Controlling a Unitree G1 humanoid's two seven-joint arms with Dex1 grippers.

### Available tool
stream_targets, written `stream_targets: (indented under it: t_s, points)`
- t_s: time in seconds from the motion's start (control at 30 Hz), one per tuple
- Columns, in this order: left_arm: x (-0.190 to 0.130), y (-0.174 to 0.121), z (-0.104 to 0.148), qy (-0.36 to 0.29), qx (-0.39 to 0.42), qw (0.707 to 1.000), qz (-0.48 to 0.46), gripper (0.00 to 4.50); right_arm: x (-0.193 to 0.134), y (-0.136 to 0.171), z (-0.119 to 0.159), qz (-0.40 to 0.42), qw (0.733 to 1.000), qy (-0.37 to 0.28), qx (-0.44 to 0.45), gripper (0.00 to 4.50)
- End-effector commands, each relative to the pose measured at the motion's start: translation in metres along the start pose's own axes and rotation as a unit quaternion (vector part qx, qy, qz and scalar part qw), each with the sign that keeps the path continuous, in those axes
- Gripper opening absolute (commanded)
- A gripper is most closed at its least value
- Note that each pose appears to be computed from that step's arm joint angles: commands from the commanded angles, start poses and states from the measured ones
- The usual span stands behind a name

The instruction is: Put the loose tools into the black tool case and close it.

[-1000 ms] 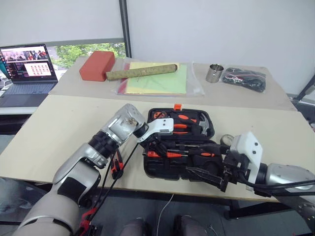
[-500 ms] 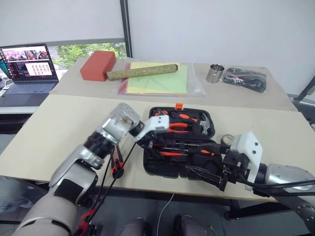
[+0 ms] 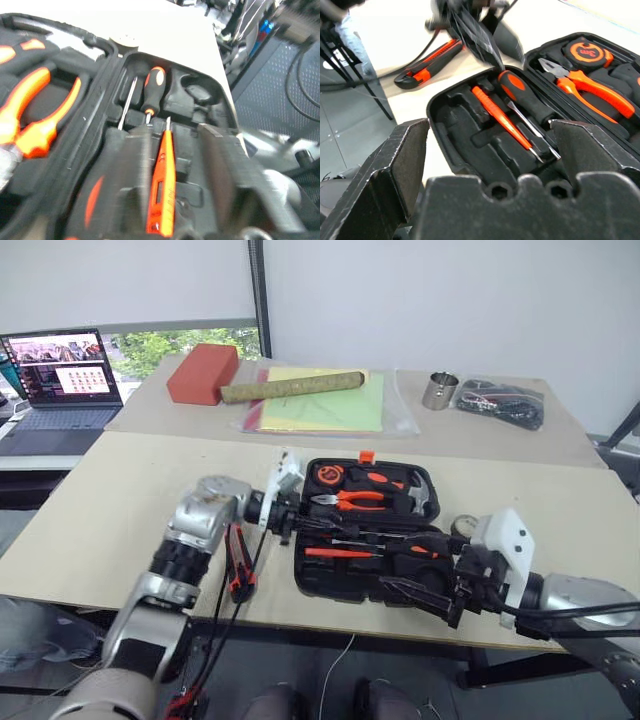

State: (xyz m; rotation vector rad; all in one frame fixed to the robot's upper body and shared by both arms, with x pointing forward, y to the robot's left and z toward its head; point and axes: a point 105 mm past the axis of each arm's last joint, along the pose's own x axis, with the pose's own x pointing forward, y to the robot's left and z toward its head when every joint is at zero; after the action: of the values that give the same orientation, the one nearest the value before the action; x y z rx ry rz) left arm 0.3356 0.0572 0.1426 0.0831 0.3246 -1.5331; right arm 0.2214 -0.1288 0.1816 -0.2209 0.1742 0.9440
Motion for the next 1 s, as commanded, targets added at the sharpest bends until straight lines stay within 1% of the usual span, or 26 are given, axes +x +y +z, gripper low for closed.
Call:
stream_targets:
  t_s: [0.03,0.3,0.43,0.57,0.67,0.73,0.87,1.0]
  points:
    - [0.006,-0.001,-0.004,0.018,0.038,0.999,-0.002,0.03,-0.001,-0.002,0.012,-0.005,0.999,-0.021,-0.026,4.5]
    - [0.018,0.008,-0.012,0.036,0.029,0.999,0.013,0.03,0.001,0.0,0.012,-0.005,0.999,-0.022,-0.024,4.5]
    - [0.019,0.002,-0.028,0.069,0.039,0.997,0.0,0.03,0.001,-0.001,0.012,-0.005,0.999,-0.022,-0.023,4.5]
    - [0.013,-0.002,-0.051,0.122,0.07,0.99,-0.008,0.03,0.002,-0.001,0.012,-0.005,0.999,-0.022,-0.022,4.5]
    - [0.009,0.001,-0.059,0.145,0.088,0.986,0.0,0.03,0.002,-0.001,0.012,-0.004,1.0,-0.022,-0.022,4.5]
    - [0.008,0.006,-0.06,0.152,0.101,0.983,0.011,0.03,0.002,-0.002,0.012,-0.006,1.0,-0.023,-0.019,4.5]
    - [0.008,0.012,-0.051,0.139,0.097,0.985,0.026,0.03,0.002,-0.002,0.012,-0.007,1.0,-0.023,-0.018,4.5]
    - [0.006,0.008,-0.048,0.143,0.103,0.984,0.007,0.03,0.003,-0.002,0.012,-0.006,1.0,-0.025,-0.018,4.5]
